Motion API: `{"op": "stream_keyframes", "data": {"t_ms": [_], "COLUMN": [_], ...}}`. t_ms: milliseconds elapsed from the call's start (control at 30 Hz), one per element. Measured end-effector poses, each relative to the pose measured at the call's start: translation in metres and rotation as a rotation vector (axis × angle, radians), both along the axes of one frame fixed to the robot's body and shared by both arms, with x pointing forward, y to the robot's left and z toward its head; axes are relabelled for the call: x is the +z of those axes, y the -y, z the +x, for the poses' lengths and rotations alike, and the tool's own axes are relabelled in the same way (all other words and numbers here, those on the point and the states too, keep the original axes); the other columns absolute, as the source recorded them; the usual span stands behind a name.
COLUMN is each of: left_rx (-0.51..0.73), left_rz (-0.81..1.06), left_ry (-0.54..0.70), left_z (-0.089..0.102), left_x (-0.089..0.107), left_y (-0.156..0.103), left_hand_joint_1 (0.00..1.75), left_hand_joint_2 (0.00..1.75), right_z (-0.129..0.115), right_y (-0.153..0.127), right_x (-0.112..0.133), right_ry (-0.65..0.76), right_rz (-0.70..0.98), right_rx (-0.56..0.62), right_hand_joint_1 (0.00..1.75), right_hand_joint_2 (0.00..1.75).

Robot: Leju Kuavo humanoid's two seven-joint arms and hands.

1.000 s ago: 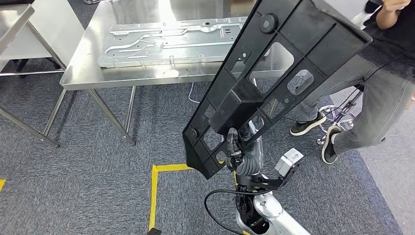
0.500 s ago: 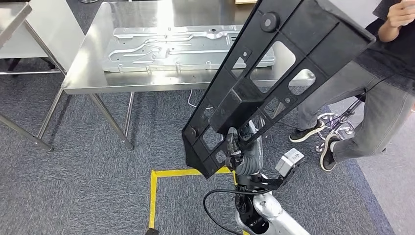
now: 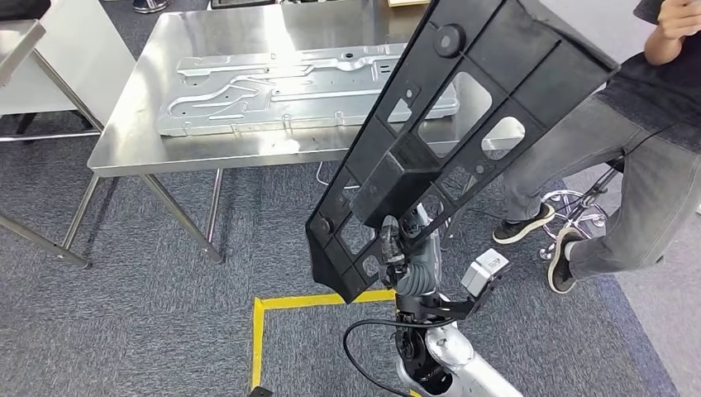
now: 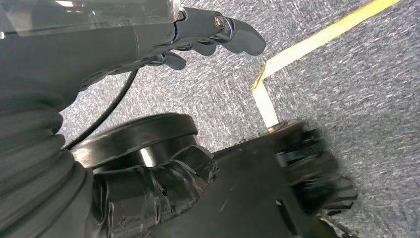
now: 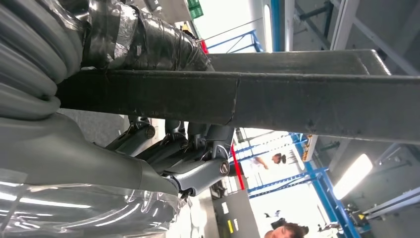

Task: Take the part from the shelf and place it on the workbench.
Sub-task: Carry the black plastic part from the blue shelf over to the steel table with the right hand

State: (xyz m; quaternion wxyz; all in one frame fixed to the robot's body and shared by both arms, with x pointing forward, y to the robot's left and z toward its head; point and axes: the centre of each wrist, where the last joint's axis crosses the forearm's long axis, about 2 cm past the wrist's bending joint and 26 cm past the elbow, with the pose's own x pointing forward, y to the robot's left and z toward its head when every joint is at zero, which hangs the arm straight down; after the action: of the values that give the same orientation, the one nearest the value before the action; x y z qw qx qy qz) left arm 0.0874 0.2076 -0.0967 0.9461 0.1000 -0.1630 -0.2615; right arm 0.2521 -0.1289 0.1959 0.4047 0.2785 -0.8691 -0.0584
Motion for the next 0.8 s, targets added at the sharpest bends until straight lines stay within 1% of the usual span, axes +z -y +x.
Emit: {"op": "stream_keyframes", "data": {"t_ms": [133,800], "left_rx": [0.001,-0.002], "left_rz": [0.001,-0.001], "left_ry": [-0.007,-0.006], "left_z": [-0.0026,-0.0008], "left_x": [-0.0005,-0.0001], "left_y": [-0.0001,0.0005], "left_hand_joint_1": [0.00,0.00], "left_hand_joint_2": [1.75,1.75], "right_z": [-0.0004,0.0005], "right_y": [0.0000,0.0004], "right_x": [-0.0006,0.0002], "right_ry": [-0.003,-0.002], "right_rz": [0.000,-0.005], "right_rx": [0.000,-0.001], "right_hand_joint_1": [1.75,1.75], "right_hand_joint_2": [1.75,1.75]}}
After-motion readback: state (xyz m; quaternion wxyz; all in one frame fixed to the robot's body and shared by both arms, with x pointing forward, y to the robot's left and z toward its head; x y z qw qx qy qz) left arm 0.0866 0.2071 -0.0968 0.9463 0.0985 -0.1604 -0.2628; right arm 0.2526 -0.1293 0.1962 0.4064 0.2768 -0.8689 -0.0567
